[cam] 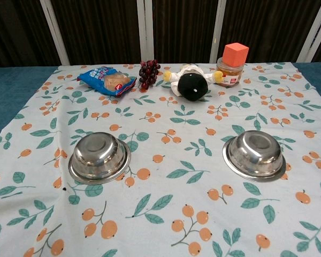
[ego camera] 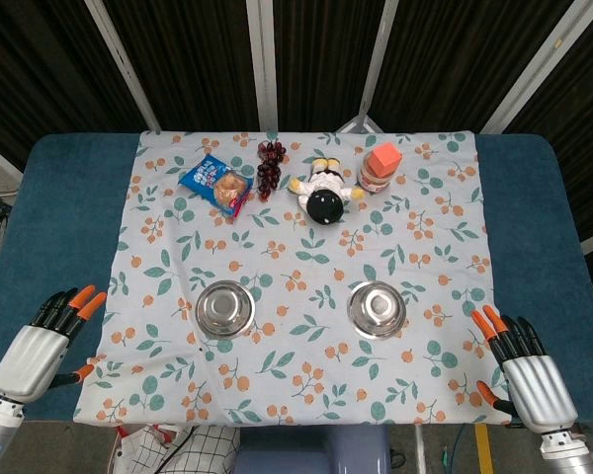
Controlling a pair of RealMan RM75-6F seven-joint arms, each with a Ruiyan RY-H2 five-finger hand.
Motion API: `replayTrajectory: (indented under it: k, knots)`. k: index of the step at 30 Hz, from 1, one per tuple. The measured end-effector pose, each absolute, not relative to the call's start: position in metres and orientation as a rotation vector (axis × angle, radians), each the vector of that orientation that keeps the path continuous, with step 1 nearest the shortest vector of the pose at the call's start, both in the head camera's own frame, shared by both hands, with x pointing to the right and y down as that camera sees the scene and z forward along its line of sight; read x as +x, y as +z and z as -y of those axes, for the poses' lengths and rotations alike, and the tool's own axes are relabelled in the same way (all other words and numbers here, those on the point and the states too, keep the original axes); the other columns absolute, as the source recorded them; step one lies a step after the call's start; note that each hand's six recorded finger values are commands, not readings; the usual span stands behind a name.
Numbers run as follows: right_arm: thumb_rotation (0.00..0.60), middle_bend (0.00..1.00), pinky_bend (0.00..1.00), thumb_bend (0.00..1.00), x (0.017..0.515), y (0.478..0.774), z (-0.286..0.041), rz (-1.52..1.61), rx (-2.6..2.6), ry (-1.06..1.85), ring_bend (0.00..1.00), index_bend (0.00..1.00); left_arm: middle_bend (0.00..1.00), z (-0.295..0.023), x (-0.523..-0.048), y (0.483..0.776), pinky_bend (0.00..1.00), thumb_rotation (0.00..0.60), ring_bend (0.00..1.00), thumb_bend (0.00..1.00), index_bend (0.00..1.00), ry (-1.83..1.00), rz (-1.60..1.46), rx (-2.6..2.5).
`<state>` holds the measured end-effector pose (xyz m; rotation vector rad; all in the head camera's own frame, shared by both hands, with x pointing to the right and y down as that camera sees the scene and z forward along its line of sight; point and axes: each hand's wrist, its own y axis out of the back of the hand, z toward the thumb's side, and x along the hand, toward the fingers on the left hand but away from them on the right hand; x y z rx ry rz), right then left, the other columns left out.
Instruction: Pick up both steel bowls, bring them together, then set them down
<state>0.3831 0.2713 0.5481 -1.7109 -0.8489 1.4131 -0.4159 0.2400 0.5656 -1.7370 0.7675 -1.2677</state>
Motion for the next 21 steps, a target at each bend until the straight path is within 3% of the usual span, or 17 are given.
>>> replayTrajectory:
  k: [10,21]
  knots:
    - [0.600,0.00,0.04,0.32,0.382,0.547,-0.272,0.850,-1.717,1.408,0.00,0.00,0.00,-0.241,-0.410,0.570,0.09,0.600,0.00,0.13,0.00,-1.260,-0.744,-1.741]
    - [0.600,0.00,0.04,0.32,0.388,0.543,-0.267,0.889,-1.745,1.398,0.00,0.00,0.00,-0.235,-0.367,0.586,0.09,0.600,0.00,0.13,0.00,-1.186,-0.679,-1.798]
